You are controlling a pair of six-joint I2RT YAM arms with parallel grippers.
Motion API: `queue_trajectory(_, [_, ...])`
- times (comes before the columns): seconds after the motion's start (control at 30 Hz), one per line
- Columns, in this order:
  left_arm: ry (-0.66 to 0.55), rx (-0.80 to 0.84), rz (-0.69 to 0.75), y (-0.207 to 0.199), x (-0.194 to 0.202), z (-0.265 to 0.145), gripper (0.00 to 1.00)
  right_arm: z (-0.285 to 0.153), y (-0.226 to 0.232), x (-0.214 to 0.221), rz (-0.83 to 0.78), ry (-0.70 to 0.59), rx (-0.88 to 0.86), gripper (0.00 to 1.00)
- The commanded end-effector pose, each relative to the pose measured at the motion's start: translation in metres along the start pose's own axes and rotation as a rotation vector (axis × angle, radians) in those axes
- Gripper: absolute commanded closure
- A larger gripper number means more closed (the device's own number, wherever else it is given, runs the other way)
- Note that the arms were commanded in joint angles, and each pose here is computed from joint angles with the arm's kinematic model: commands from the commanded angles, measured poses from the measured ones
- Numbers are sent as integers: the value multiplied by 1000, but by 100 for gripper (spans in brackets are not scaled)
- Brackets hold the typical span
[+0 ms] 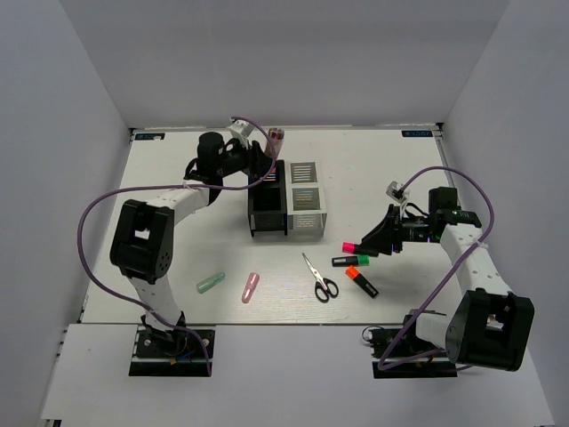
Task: Sort the stationery into containers
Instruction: Place the stationery into the container
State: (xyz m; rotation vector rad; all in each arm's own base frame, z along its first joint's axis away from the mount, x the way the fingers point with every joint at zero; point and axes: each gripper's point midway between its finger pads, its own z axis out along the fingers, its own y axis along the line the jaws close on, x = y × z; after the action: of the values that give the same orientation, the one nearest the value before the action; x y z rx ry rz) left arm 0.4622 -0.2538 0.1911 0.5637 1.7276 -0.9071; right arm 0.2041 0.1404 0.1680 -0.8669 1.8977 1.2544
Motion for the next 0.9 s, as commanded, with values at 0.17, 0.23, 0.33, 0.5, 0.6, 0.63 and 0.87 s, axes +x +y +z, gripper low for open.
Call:
queue_trajectory(0.17, [-68, 14, 50, 1, -16, 3, 100, -1, 6, -9, -31, -32, -30, 63])
queue_trajectory(0.23, [-61, 13, 46, 2, -12, 4, 100, -2, 5, -10, -29, -34, -29, 63])
queue_trajectory(0.33, [-60, 5, 44, 5, -7, 5, 100, -2, 7, -10, -31, -36, -35, 62])
queue_trajectory(0.5, [-47, 2, 55, 8, -1, 5, 100, -2, 6, -9, -28, -38, -39, 62])
queue_trajectory(0.6, [-43, 3, 60, 8, 1, 5, 100, -2, 6, -9, -25, -38, -43, 62])
queue_trajectory(0.63, [-39, 2, 59, 8, 3, 4, 100, -2, 6, -10, -31, -38, -43, 62])
queue_trajectory(0.87, [-29, 5, 62, 7, 10, 2, 98, -2, 7, -9, -13, -34, -53, 60])
